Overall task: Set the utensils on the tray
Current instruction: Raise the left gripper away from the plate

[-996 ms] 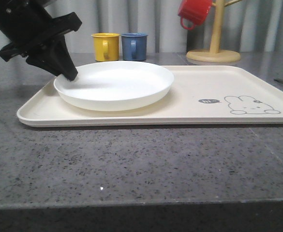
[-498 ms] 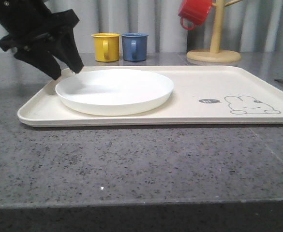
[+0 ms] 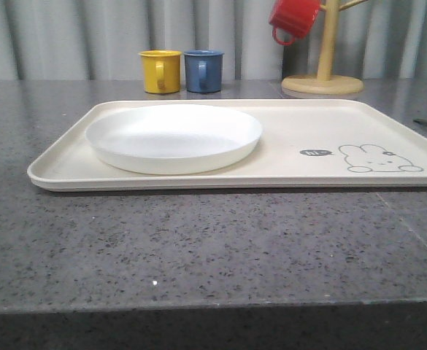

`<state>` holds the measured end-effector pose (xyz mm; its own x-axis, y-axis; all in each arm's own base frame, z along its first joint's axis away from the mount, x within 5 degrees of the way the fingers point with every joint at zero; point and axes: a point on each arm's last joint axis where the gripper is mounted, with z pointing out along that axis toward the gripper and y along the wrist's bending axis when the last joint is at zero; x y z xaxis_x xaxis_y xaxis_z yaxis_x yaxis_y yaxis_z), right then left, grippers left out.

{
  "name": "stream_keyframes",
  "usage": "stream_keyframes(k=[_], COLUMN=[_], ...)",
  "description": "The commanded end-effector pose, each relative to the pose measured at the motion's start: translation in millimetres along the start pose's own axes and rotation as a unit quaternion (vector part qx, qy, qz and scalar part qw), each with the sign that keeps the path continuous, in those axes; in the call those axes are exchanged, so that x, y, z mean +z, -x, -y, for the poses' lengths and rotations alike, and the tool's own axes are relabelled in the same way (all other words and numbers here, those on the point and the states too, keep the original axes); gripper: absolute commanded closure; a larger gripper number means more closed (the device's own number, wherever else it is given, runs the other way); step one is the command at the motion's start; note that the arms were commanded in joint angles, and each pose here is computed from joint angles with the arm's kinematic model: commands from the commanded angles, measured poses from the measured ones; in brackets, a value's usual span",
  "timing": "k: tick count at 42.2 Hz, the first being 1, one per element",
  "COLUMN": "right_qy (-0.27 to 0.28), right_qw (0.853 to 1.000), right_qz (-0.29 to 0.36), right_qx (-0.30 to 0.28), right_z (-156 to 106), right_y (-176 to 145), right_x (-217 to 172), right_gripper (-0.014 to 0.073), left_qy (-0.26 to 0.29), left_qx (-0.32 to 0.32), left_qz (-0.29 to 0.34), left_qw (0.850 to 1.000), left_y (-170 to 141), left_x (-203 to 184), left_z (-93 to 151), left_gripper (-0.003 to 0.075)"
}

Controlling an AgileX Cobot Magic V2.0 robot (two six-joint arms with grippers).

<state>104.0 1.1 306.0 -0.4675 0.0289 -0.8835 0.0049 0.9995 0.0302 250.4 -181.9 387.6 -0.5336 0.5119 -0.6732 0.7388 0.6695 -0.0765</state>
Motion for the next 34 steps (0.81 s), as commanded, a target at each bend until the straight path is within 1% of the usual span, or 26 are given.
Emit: stream_keyframes(k=[1,6,9,17,21,23,28,34], right_qy=[-0.005,-0.005,-0.005,0.0,0.0,0.0,-0.001,-0.003], right_qw=[0.999,0.999,0.999,0.999,0.999,1.0,1.0,0.998], right_qz=[0.043,0.043,0.043,0.043,0.039,0.031,-0.014,-0.058], right_qx=[-0.006,-0.006,-0.006,0.001,0.002,0.002,0.002,-0.001], right_z=[0.7,0.7,0.7,0.0,-0.1,-0.1,-0.6,-1.4], right_y=[14.1,14.1,14.1,14.1,14.1,15.8,28.9,59.0], right_x=[-3.0,-3.0,-3.0,-3.0,-2.7,-2.1,-0.2,8.4], right_gripper=[0.0096,0.0096,0.0096,0.0095,0.0095,0.0095,0.0095,0.0095], left_qy=[0.032,0.048,0.045,0.041,0.042,0.042,0.043,0.044], left_qx=[0.015,0.036,0.053,0.056,0.057,0.057,0.059,0.059], left_qz=[0.072,0.091,0.11,0.126,0.135,0.145,0.165,0.176], left_qw=[0.997,0.994,0.992,0.99,0.988,0.987,0.984,0.982], left_y=[2.7,-17.6,-32.3,-73.8,-89.8,-96.0,-104.7,-106.6], left_x=[-34.6,-43.3,-51.8,-71.4,-80.9,-88.1,-100.5,-106.0], left_z=[20.7,37.9,46.0,51.5,52.6,53.5,54.9,55.5], left_gripper=[0.03,0.03,0.03,0.03,0.03,0.03,0.03,0.03])
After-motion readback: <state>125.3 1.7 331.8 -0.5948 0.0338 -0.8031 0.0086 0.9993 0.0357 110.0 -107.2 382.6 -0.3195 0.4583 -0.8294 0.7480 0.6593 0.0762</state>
